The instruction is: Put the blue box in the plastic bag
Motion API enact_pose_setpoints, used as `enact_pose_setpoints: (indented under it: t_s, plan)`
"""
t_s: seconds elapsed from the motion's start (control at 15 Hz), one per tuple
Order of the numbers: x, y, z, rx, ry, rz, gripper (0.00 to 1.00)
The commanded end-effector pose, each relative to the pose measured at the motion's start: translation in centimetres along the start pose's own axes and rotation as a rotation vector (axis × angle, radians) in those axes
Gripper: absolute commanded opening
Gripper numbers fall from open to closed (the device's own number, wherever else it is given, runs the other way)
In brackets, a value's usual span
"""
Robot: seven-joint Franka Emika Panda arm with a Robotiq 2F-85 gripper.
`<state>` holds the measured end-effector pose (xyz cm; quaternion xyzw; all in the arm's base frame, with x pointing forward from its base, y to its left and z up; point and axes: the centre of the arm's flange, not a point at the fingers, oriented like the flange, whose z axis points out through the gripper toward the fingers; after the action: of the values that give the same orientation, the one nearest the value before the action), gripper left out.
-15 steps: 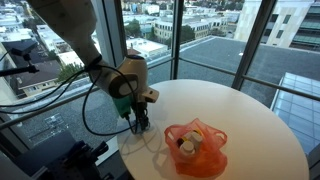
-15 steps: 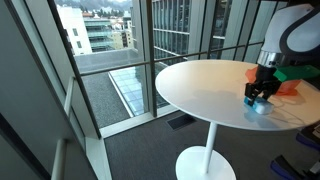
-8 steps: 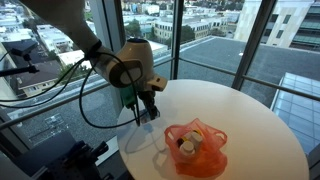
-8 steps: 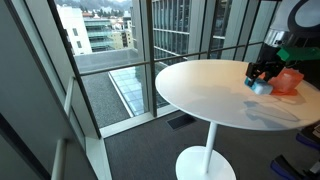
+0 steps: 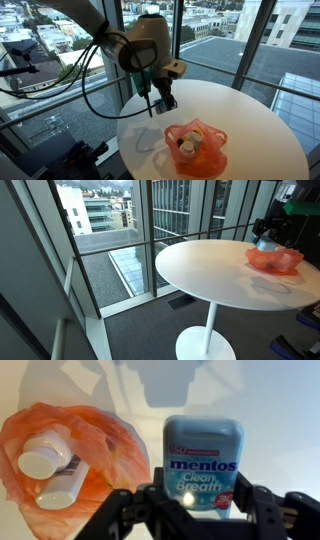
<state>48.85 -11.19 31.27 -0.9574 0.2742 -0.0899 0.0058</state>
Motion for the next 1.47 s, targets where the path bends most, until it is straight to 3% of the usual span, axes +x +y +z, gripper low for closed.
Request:
enact_pose_setpoints:
  t_s: [0.0, 0.4, 0.8, 1.07, 1.4]
  plan:
    - [4.9, 1.6, -3.3, -0.003, 0.02, 0.049, 0.39]
    - [11.6, 4.6, -6.0, -0.005, 0.054, 0.12, 0.39]
    - [16.4, 6.9, -3.2, 0.004, 0.054, 0.157, 0.39]
    - [17.8, 8.2, -0.9, 0.003, 0.04, 0.166, 0.39]
    - [16.5, 9.8, 0.8, -0.031, 0.023, 0.179, 0.39]
